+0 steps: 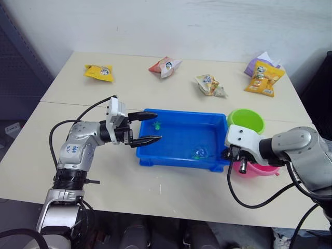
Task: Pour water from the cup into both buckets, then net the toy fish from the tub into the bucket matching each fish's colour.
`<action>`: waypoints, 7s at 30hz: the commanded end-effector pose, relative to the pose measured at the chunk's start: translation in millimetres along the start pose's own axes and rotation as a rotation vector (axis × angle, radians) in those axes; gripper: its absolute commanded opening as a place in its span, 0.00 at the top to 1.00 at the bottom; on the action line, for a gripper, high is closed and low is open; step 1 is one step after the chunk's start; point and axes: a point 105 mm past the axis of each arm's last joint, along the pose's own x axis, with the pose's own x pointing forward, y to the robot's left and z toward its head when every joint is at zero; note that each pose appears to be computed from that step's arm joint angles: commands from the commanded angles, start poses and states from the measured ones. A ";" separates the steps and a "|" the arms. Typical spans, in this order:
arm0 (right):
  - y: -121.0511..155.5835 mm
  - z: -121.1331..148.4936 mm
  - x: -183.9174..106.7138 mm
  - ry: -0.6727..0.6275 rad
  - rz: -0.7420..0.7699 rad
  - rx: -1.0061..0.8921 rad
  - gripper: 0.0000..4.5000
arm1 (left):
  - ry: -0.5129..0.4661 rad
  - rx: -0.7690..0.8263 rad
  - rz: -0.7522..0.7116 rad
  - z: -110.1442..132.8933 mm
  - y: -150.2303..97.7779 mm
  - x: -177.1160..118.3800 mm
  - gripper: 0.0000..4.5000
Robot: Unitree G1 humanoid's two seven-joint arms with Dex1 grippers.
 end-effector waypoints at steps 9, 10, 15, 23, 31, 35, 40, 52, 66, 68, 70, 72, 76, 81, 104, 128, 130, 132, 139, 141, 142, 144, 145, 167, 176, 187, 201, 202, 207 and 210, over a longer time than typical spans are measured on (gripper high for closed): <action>-9.3 7.9 -8.3 -0.141 -0.085 0.181 1.00 | -0.002 0.032 0.002 8.3 -4.0 -3.8 0.00; -9.5 7.5 -8.1 -0.145 -0.089 0.190 1.00 | -0.001 0.031 0.003 8.3 -4.0 -4.1 0.00; -14.0 6.2 -7.1 -0.196 -0.131 0.220 1.00 | 0.003 0.031 0.007 8.3 -3.8 -5.2 0.00; -12.6 10.2 -21.3 -0.370 -0.247 0.204 1.00 | -0.007 0.035 0.021 13.5 -0.5 -7.4 0.00; -3.1 14.3 -51.8 -0.520 -0.422 0.107 1.00 | -0.018 0.036 0.002 16.3 3.1 -1.4 0.00; -3.7 12.8 -66.7 -0.551 -0.532 -0.011 1.00 | -0.025 0.040 -0.013 18.1 6.4 3.5 0.00; -10.5 -4.7 -80.7 -0.521 -0.690 -0.031 1.00 | -0.031 0.040 -0.035 19.1 7.5 9.9 0.00; -34.5 -65.4 -111.1 -0.318 -0.908 -0.067 1.00 | -0.041 0.033 -0.054 19.2 6.2 17.6 0.00; -62.1 -99.7 -97.2 -0.018 -1.012 -0.600 1.00 | -0.074 0.036 -0.070 32.1 0.3 29.1 0.00; -62.8 -100.3 -95.7 -0.001 -1.013 -0.655 1.00 | -0.073 0.035 -0.069 31.6 0.0 29.1 0.00; -63.6 -99.8 -92.8 0.024 -1.014 -0.734 1.00 | -0.072 0.035 -0.068 31.0 -0.2 28.6 0.00; -62.9 -99.9 -87.3 0.046 -0.988 -0.810 1.00 | -0.071 0.035 -0.068 30.4 -0.6 28.7 0.00; -65.5 -95.3 -88.3 0.117 -0.996 -1.000 1.00 | -0.061 0.045 -0.077 28.6 -1.6 29.1 0.00; -61.4 -96.0 -89.7 0.100 -0.974 -1.086 1.00 | -0.053 0.047 -0.085 26.2 -3.1 29.0 0.00; -70.0 -50.9 -104.6 -0.139 -1.081 -0.857 1.00 | -0.039 0.047 -0.022 18.9 1.2 8.7 0.00; -4.5 17.6 40.8 -0.280 -0.138 0.202 1.00 | 0.273 0.078 0.196 17.8 9.8 -96.1 0.00; -5.0 17.0 47.0 -0.240 -0.124 0.216 1.00 | 0.280 0.086 0.194 17.5 9.6 -93.5 0.00; -10.5 25.7 54.2 -0.256 -0.130 0.226 1.00 | 0.275 0.089 0.200 17.7 9.9 -92.0 0.00; -34.0 52.9 78.0 -0.320 -0.169 0.201 1.00 | 0.279 0.088 0.201 13.6 6.7 -88.5 0.00; -34.9 57.6 82.0 -0.338 -0.154 0.211 1.00 | 0.275 0.090 0.209 14.1 6.5 -88.5 0.00; -35.0 58.5 82.8 -0.342 -0.150 0.214 1.00 | 0.274 0.091 0.211 14.2 6.4 -88.5 0.00; -36.2 70.5 85.5 -0.381 -0.144 0.178 1.00 | 0.277 0.087 0.228 12.9 6.1 -91.8 0.00; -37.2 76.3 86.0 -0.402 -0.146 0.163 1.00 | 0.279 0.085 0.235 12.0 5.9 -93.3 0.00; -5.7 51.9 -11.4 -0.692 -0.225 0.100 1.00 | 0.144 0.101 0.143 19.6 10.3 -53.2 0.00; -5.8 16.6 -51.1 -0.636 -0.399 0.073 1.00 | 0.074 0.102 0.050 22.8 13.1 -22.5 0.00; -48.0 -54.4 -105.3 -0.400 -0.726 -0.010 1.00 | 0.041 0.086 0.000 16.8 11.2 -4.2 0.00; -83.2 -80.9 -100.1 0.007 -0.899 -0.729 1.00 | 0.008 0.070 -0.017 14.4 7.0 7.3 0.00; -81.5 -85.2 -97.8 0.036 -0.885 -0.768 1.00 | 0.009 0.066 -0.012 12.4 7.2 6.1 0.00; -77.9 -92.1 -96.3 0.073 -0.905 -0.893 1.00 | 0.021 0.058 0.000 7.7 7.9 1.5 0.00; -73.6 -81.6 -100.5 0.066 -0.963 -1.058 1.00 | 0.023 0.060 -0.004 7.2 7.1 0.6 0.00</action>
